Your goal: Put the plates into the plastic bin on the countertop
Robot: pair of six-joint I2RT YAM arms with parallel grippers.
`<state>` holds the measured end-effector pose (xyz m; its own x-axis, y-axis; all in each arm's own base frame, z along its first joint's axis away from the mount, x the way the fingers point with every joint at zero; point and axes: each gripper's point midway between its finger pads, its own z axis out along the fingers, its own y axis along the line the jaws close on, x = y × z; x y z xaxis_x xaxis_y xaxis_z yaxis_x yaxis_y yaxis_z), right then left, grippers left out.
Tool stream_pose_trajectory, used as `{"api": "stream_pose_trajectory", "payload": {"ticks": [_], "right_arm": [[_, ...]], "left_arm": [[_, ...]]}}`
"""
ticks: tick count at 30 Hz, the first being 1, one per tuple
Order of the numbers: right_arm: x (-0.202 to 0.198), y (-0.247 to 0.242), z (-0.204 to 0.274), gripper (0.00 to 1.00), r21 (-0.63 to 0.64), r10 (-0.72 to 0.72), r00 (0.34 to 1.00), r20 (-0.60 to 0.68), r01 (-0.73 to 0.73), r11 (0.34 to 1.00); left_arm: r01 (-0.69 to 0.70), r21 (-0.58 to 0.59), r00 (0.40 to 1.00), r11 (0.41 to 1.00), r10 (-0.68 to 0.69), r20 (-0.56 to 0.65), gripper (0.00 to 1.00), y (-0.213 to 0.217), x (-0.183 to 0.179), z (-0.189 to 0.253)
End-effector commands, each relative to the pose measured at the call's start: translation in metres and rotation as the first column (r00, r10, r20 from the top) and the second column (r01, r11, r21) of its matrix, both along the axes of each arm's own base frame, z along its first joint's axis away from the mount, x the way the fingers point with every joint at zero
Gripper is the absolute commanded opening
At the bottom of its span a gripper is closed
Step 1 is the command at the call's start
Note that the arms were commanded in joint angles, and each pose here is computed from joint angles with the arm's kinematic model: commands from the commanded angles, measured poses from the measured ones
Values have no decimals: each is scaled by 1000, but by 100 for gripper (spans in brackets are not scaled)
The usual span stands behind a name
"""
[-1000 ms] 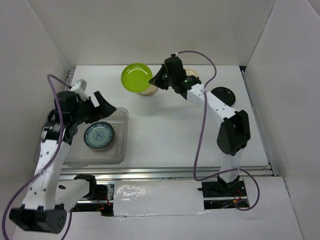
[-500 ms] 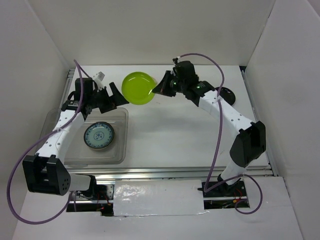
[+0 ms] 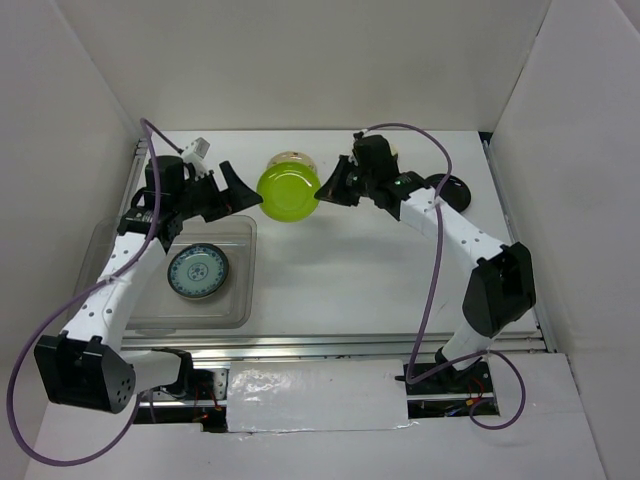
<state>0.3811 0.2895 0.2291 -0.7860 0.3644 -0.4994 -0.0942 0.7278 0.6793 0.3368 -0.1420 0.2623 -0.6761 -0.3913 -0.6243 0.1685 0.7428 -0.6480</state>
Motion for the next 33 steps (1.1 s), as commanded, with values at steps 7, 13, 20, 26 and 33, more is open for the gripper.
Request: {"api": "stream_pose_trajectory", "payload": {"ticks": [7, 13, 20, 26, 33], "right_arm": [[-35, 30, 51, 0, 130, 152, 981, 121, -167, 977], [-57, 52, 55, 0, 187, 276, 952, 131, -297, 936], [-67, 60, 53, 56, 224, 344, 929, 135, -367, 903], [-58, -1, 7, 100, 173, 170, 983, 73, -181, 968], [-70, -38, 2, 100, 169, 131, 985, 110, -149, 974]], "left_arm": [[-15, 31, 1000, 999, 15, -6, 88, 3, 13, -6], [-25, 14, 1000, 1000, 25, 14, 55, 5, 18, 1], [-227, 56, 972, 972, 229, -44, 0, 45, 18, -7], [-752, 145, 616, 643, 764, -194, 0, 155, -58, -59], [-876, 118, 437, 468, 873, -218, 0, 190, -103, -104]]}}
